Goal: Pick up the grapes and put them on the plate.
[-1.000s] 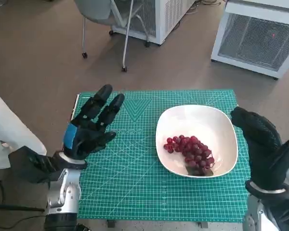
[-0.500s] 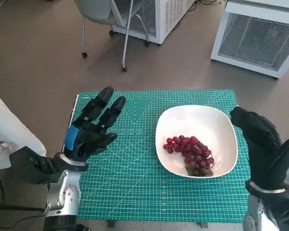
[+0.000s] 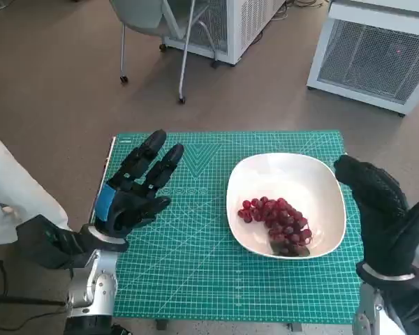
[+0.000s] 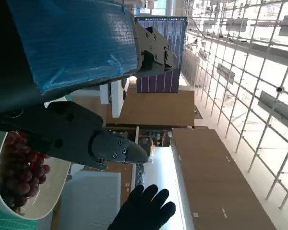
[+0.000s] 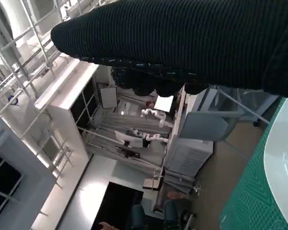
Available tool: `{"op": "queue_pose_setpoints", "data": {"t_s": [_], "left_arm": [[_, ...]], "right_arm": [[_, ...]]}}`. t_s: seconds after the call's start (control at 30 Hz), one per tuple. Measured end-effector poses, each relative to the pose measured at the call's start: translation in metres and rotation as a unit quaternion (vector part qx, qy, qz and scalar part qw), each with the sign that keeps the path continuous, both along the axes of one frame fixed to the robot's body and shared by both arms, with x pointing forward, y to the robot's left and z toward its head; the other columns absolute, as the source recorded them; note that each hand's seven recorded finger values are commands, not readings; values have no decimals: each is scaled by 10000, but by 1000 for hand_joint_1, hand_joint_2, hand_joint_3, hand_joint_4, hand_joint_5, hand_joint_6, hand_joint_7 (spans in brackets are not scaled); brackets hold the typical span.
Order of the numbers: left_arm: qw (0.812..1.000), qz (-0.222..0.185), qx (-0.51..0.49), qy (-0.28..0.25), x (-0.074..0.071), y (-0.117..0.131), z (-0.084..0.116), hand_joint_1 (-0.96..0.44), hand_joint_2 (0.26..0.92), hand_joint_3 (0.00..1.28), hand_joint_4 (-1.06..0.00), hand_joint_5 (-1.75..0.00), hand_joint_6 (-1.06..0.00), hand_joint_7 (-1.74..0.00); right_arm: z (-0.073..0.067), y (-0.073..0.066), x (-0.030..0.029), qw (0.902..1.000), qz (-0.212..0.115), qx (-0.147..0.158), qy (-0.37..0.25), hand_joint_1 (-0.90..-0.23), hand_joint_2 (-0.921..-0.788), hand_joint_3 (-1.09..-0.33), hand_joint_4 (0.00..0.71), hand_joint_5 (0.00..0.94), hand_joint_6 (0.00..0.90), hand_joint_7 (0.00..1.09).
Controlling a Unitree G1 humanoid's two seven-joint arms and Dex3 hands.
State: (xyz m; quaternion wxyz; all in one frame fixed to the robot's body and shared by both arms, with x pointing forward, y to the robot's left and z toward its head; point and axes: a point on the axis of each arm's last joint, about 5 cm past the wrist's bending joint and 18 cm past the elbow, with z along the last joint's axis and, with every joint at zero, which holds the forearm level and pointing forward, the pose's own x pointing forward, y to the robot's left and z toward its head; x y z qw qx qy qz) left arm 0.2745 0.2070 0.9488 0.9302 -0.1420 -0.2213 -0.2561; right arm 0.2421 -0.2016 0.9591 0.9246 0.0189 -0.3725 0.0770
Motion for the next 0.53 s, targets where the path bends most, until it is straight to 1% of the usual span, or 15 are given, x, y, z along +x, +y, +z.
{"op": "queue_pose_setpoints", "data": {"t_s": [0.53], "left_arm": [[10000, -35, -29, 40, -13, -26, -29, -440, 921, 119, -238, -4, -342, -62]], "right_arm": [[3, -2, -4, 10000, 4, -5, 8, -488, -921, -523, 558, 2, 215, 633]]}}
